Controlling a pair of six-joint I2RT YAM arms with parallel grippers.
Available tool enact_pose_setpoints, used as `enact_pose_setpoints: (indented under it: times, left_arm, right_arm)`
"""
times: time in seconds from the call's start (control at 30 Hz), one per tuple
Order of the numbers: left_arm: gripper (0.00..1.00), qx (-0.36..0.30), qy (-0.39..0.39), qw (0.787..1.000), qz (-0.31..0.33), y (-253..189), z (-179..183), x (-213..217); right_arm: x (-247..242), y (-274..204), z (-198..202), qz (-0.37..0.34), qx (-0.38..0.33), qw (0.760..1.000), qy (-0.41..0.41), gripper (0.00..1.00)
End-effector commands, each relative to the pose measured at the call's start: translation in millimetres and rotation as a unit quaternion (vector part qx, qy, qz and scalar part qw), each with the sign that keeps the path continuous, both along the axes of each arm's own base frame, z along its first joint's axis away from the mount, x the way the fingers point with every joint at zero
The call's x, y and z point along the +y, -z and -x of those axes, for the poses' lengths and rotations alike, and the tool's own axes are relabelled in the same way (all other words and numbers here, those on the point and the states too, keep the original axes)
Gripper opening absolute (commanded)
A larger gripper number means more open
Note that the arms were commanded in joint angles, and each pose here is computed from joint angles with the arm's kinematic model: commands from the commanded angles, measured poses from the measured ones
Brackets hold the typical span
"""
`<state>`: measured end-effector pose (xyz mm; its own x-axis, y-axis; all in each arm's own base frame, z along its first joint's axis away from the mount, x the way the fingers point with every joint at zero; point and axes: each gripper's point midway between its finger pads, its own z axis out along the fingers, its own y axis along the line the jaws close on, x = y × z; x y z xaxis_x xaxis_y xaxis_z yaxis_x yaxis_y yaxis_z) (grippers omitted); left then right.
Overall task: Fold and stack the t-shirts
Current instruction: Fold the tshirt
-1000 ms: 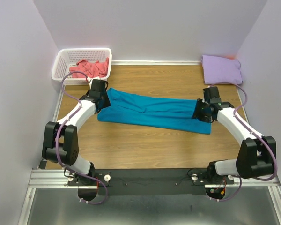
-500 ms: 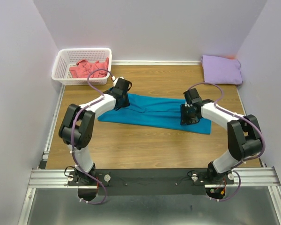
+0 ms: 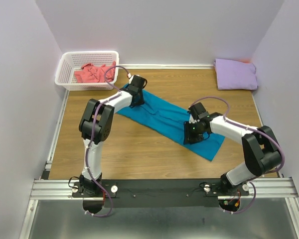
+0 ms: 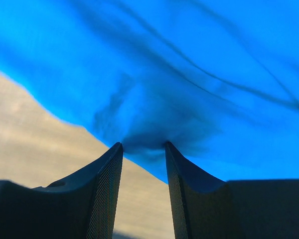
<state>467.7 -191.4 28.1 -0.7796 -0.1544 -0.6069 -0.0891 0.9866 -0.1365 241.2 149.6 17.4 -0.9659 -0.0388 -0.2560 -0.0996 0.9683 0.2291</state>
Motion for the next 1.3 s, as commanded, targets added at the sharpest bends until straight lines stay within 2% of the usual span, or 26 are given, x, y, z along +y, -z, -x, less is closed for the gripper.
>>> enact_pose_setpoints:
  times: [0.0, 0.1, 0.3, 0.4, 0.47, 0.63, 0.67, 0.73, 0.8, 0.87, 0.93, 0.97, 1.27]
  left_arm:
    - [0.41, 0.058, 0.052, 0.996, -0.030, 46, 11, -9]
    - [0.42, 0.034, 0.085, 0.995, -0.031, 35, -15, -32]
    - [0.42, 0.023, 0.116, 0.993, -0.029, 41, -42, -49]
    - [0.43, 0.013, 0.142, 0.989, -0.025, 44, -56, -61]
    - [0.43, 0.004, 0.150, 0.988, -0.021, 41, -61, -65]
    - [0.47, -0.030, 0.172, 0.985, -0.014, 26, -72, -74]
    - [0.48, -0.035, 0.178, 0.983, -0.010, 22, -73, -76]
    - [0.51, -0.048, 0.182, 0.982, -0.007, 14, -77, -78]
    - [0.52, -0.070, 0.183, 0.981, -0.005, -4, -82, -80]
    - [0.59, -0.091, 0.184, 0.979, -0.005, -23, -85, -81]
    - [0.61, -0.105, 0.179, 0.978, 0.000, -38, -87, -80]
    - [0.61, -0.120, 0.177, 0.977, 0.005, -53, -89, -81]
    - [0.61, -0.128, 0.166, 0.977, 0.033, -85, -78, -82]
  right_arm:
    - [16, 19, 90, -0.010, 0.151, 0.988, -0.032, 0.48]
    - [46, 12, 95, -0.026, 0.154, 0.986, -0.063, 0.48]
    - [108, 6, 100, -0.045, 0.147, 0.979, -0.133, 0.48]
    - [143, -8, 91, -0.054, 0.115, 0.977, -0.174, 0.49]
    - [149, -23, 81, -0.059, 0.088, 0.978, -0.177, 0.49]
    - [123, -63, 35, 0.019, -0.043, 0.986, -0.161, 0.48]
    - [110, -66, 21, 0.055, -0.077, 0.984, -0.151, 0.47]
    - [93, -75, 5, 0.087, -0.112, 0.981, -0.134, 0.42]
    - [82, -79, -8, 0.102, -0.127, 0.979, -0.126, 0.38]
    - [75, -78, -17, 0.123, -0.139, 0.973, -0.135, 0.37]
    - [68, -68, -23, 0.146, -0.135, 0.970, -0.141, 0.37]
    - [70, -64, -26, 0.149, -0.138, 0.967, -0.152, 0.36]
    - [74, -34, -31, 0.156, -0.132, 0.962, -0.182, 0.32]
